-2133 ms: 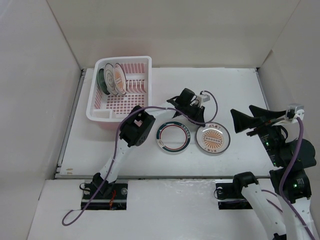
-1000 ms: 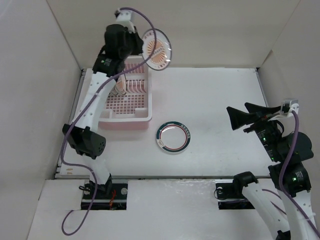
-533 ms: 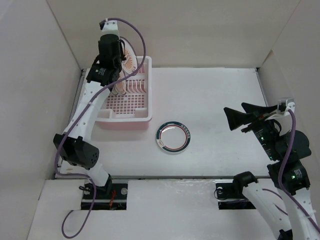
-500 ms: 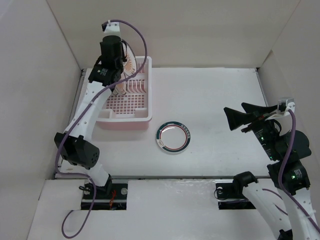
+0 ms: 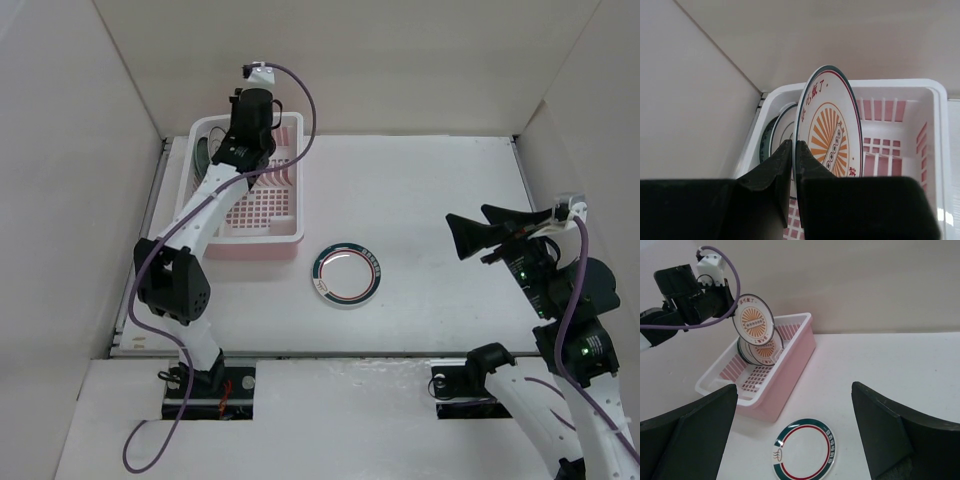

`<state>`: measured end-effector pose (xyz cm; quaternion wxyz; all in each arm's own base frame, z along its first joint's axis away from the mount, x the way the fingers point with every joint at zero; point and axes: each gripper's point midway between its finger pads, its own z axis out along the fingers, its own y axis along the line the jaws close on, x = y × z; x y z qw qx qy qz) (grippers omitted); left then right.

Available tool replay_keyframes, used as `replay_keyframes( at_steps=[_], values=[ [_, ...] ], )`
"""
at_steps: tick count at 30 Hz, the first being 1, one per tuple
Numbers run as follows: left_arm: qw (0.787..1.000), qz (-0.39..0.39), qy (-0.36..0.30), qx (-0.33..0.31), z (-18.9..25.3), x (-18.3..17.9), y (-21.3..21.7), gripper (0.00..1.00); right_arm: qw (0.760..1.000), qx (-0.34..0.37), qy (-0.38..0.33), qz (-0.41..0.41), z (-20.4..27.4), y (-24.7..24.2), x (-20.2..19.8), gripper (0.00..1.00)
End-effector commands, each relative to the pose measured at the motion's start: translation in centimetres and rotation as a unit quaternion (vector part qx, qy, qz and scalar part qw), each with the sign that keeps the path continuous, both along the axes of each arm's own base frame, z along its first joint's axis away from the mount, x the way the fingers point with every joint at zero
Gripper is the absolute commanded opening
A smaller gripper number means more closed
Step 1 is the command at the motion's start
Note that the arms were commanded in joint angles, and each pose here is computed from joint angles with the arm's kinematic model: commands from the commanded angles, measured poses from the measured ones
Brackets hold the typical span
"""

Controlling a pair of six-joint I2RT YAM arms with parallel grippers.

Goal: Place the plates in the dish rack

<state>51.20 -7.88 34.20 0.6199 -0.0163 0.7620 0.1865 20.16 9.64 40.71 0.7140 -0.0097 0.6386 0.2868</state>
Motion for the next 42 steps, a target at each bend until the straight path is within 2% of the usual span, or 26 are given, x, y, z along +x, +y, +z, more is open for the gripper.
replay_keyframes(
  at_steps=[1, 13, 23, 42],
  values=[
    [0.997, 0.019, -0.064, 0.034, 3.9, 0.2, 0.5, 0.00, 1.000, 0.003, -0.023, 0.016, 1.1, 0.6, -0.2, 1.00],
    [0.992, -0.003, -0.068, 0.105, 0.9, 1.9, -0.1, 0.00, 1.000, -0.004, -0.020, 0.020, 0.9, 0.8, 0.0, 1.00],
    [0.993, -0.027, -0.052, 0.107, -1.6, 2.8, -0.3, 0.00, 0.999, -0.007, -0.017, 0.030, 0.7, 1.2, 0.1, 1.00],
    [0.994, -0.023, -0.013, 0.103, -7.3, 3.7, 0.6, 0.00, 0.999, -0.014, -0.019, 0.042, 0.7, 1.6, 0.1, 1.00]
  ],
)
